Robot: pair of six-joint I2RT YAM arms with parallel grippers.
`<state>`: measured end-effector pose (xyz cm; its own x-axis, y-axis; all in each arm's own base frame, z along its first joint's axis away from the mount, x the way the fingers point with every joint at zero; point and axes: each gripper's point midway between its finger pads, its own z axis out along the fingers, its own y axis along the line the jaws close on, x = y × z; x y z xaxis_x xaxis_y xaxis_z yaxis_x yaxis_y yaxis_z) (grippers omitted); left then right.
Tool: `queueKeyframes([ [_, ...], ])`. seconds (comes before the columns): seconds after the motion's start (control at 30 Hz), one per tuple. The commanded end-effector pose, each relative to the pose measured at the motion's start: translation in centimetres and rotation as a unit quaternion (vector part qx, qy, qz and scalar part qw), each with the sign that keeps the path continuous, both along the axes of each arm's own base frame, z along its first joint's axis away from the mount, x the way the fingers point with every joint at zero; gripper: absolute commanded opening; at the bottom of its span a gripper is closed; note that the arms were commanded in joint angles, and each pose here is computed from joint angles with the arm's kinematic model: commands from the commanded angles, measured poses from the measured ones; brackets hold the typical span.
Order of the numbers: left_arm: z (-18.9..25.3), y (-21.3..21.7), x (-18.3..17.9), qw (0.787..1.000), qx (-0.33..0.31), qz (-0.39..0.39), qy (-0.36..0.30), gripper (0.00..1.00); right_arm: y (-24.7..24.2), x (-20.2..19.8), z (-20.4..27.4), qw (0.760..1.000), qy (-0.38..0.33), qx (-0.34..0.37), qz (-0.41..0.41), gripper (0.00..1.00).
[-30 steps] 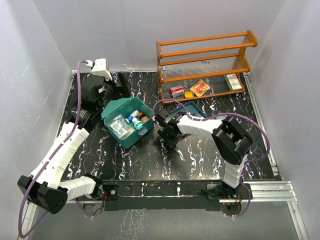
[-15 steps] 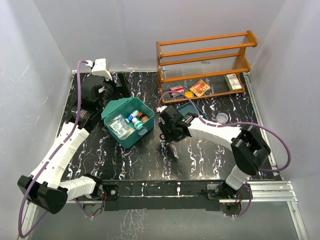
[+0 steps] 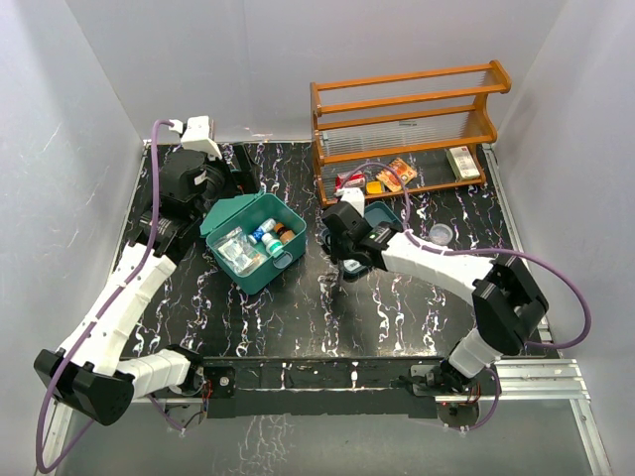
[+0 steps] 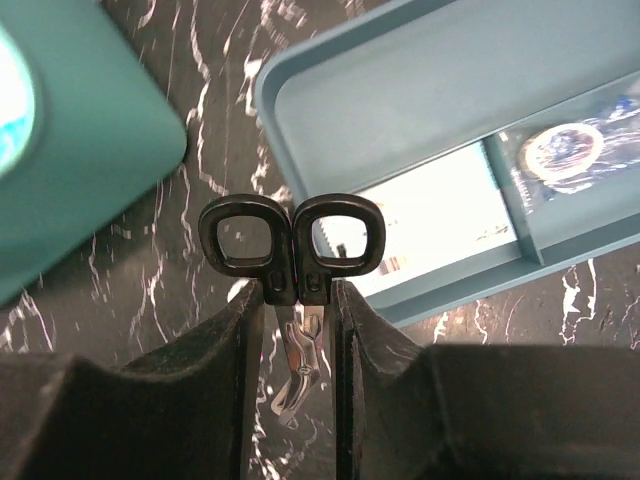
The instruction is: Organize the medicine kit
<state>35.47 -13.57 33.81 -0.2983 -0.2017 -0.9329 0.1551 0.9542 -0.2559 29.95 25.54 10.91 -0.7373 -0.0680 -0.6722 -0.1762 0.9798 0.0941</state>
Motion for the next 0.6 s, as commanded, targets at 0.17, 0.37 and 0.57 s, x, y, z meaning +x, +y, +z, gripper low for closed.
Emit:
queueKeyframes([
  [0.17, 2.3, 0.8, -0.9, 1.000, -0.010, 0.006, -0.027, 0.99, -5.2, 7.5, 5.4, 0.954, -0.076, 0.119, -0.266, 0.16],
  [0.37, 2.2, 0.7, -0.9, 1.000, -0.010, 0.005, -0.026, 0.99, -7.3, 9.7, 4.3, 0.917, -0.059, 0.163, -0.361, 0.15],
  [0.57, 2.1, 0.5, -0.7, 1.000, -0.009, 0.003, -0.023, 0.99, -6.5, 11.4, 3.8, 0.900, -0.052, 0.187, -0.392, 0.15],
])
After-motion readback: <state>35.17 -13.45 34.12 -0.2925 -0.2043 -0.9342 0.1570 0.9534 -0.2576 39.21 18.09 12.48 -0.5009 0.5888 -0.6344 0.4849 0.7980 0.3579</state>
